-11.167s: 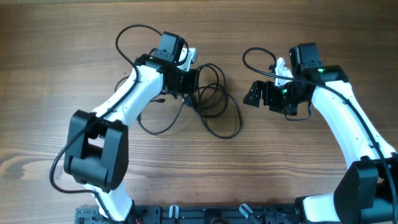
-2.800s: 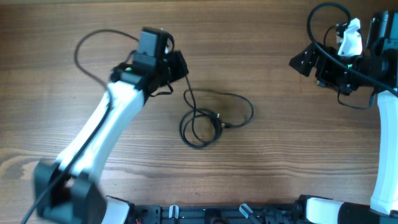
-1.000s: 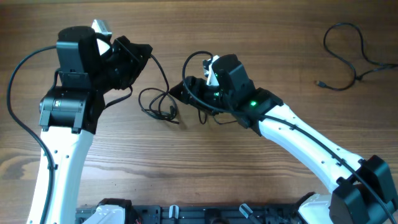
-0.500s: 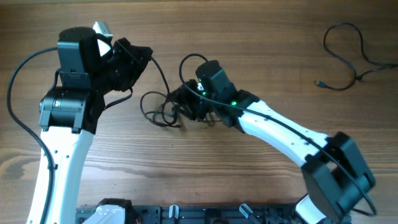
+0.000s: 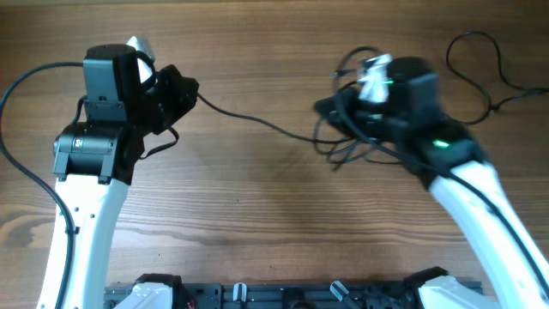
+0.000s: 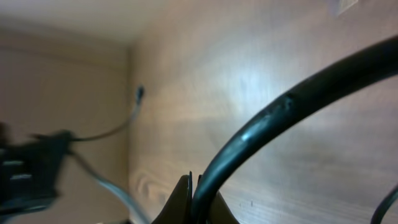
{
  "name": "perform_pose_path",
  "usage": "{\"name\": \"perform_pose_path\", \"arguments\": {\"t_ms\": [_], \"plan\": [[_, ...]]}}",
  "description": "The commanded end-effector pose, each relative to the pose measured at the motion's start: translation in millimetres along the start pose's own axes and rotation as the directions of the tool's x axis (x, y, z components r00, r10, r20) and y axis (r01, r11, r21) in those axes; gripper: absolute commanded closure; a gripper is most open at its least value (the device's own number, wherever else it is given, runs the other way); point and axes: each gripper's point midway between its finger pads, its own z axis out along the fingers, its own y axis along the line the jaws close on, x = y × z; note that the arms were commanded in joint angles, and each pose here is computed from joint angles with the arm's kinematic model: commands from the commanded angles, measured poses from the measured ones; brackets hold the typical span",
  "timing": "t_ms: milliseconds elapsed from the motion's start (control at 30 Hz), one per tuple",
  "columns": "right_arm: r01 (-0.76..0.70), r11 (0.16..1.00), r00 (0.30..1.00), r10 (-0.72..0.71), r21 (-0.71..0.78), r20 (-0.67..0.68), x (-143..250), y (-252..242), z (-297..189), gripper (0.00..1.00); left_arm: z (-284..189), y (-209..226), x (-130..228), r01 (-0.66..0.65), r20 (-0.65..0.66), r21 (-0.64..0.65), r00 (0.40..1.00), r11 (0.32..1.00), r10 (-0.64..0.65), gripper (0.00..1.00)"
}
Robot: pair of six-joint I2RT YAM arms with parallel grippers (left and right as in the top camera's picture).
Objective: Untangle cables
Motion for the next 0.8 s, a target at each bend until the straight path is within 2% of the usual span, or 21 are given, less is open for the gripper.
{"name": "perform_pose_path", "arguments": {"t_ms": [0, 67, 167, 300, 500, 600, 767], "plan": [[0.138, 0.989, 0.976, -0.127, -0.053, 0.176, -33.6, 35.0, -71.0, 0.96, -7.6, 28.6, -19.7, -0.094, 0.096, -0.168, 0.989, 0.981, 0.112, 0.96], [0.142, 0.99, 0.955, -0.14, 0.01, 0.261, -50.6, 31.7, -107.0, 0.96, -13.0, 47.3, -29.1, -0.081, 0.147, -0.277, 0.981, 0.957, 0.126, 0.96], [0.118, 0.986, 0.939, -0.15, 0.119, 0.31, -64.9, 12.7, -138.4, 0.96, -26.1, 69.9, -49.4, -0.045, 0.248, -0.421, 0.955, 0.906, 0.162, 0.96], [0.017, 0.965, 0.922, -0.117, 0.263, 0.369, -77.7, -27.2, -160.3, 0.96, -40.7, 98.3, -74.1, 0.033, 0.344, -0.554, 0.919, 0.832, 0.193, 0.96], [-0.142, 0.903, 0.883, -0.07, 0.406, 0.465, -93.2, -86.3, -204.8, 0.96, -43.6, 161.4, -101.8, 0.182, 0.386, -0.633, 0.917, 0.753, 0.102, 0.96], [-0.2, 0.875, 0.86, -0.058, 0.441, 0.506, -98.2, -106.5, -225.1, 0.96, -39.1, 181.6, -109.5, 0.226, 0.39, -0.622, 0.92, 0.75, 0.046, 0.96], [-0.261, 0.847, 0.869, -0.004, 0.464, 0.496, -100.3, -131.8, -227.1, 0.96, -52.9, 214.9, -143.0, 0.334, 0.503, -0.604, 0.864, 0.723, 0.022, 0.96]]}}
